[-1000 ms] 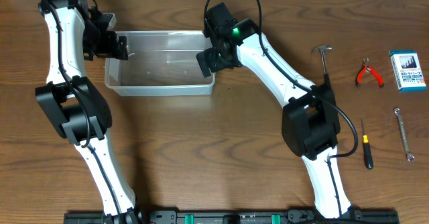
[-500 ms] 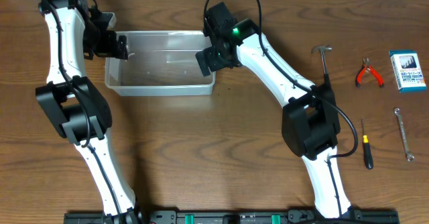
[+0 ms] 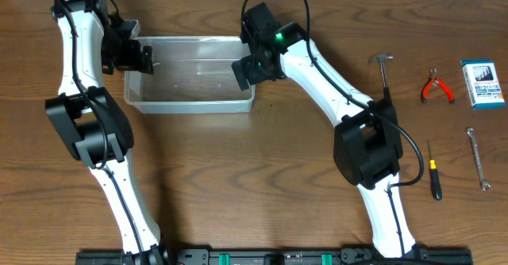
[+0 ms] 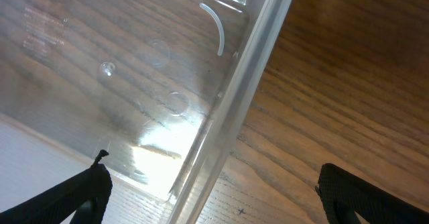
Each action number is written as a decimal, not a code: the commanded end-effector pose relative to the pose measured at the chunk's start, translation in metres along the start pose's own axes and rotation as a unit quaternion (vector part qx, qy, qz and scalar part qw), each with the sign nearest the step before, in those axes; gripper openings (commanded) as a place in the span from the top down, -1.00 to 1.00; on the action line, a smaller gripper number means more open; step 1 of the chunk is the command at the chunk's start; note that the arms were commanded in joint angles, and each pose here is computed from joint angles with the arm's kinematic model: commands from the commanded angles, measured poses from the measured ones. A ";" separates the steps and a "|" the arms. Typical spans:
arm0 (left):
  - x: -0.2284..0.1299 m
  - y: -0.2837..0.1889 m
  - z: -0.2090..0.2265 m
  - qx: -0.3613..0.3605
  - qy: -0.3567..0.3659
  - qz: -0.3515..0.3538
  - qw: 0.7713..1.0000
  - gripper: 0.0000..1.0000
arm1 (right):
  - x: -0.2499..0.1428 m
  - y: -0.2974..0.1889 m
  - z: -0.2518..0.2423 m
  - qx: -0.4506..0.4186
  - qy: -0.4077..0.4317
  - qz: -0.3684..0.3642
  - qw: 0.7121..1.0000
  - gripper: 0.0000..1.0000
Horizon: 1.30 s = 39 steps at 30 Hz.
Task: Pack container
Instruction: 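Lower both grippers and grip the container's short end walls, then slide the clear container rightward toward the table center with both grippers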
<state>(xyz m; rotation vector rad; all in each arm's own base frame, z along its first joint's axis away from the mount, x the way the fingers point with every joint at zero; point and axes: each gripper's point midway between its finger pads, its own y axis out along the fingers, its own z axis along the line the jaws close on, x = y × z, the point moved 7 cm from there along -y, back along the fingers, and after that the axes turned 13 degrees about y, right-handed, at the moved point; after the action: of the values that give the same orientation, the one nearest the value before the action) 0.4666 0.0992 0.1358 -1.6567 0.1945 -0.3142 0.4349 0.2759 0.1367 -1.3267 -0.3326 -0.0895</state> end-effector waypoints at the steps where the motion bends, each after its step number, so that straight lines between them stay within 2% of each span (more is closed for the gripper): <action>1: -0.002 0.015 0.002 -0.017 0.001 0.012 1.000 -0.96 | 0.000 0.004 -0.005 -0.002 0.000 0.003 1.000 -0.98; 12: -0.002 0.016 0.002 -0.018 0.001 0.012 1.000 -1.00 | 0.002 0.004 -0.004 -0.001 -0.001 0.000 1.000 -0.97; 13: -0.002 0.016 0.002 -0.018 0.001 0.012 1.000 -0.90 | 0.002 0.004 -0.004 -0.001 -0.001 -0.001 1.000 -0.91; 19: -0.002 0.016 0.001 -0.022 0.001 0.011 1.000 -0.32 | 0.003 0.004 -0.004 0.000 -0.001 -0.004 1.000 -0.05; 20: -0.002 0.016 0.001 -0.022 0.001 0.011 1.000 -0.27 | 0.003 0.004 -0.004 0.001 -0.001 -0.005 1.000 0.11; 26: -0.002 0.016 0.001 -0.022 0.001 0.012 1.000 0.17 | 0.004 0.004 -0.003 0.002 -0.001 -0.007 1.000 0.81; 29: -0.002 0.016 0.001 -0.021 -0.002 0.011 1.000 0.37 | 0.005 0.004 -0.003 0.003 -0.001 -0.009 1.000 0.95; 31: -0.002 0.016 0.001 -0.021 -0.002 0.011 1.000 0.44 | 0.005 0.004 -0.003 0.003 -0.001 -0.011 1.000 0.97; 39: -0.002 0.016 0.001 -0.021 -0.005 0.011 1.000 0.46 | 0.006 0.004 -0.002 0.004 0.001 -0.013 1.000 0.97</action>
<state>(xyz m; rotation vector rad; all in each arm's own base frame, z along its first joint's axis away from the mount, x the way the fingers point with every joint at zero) 0.4652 0.0958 0.1273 -1.6937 0.2151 -0.3031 0.4443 0.2748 0.1393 -1.3148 -0.3355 -0.1532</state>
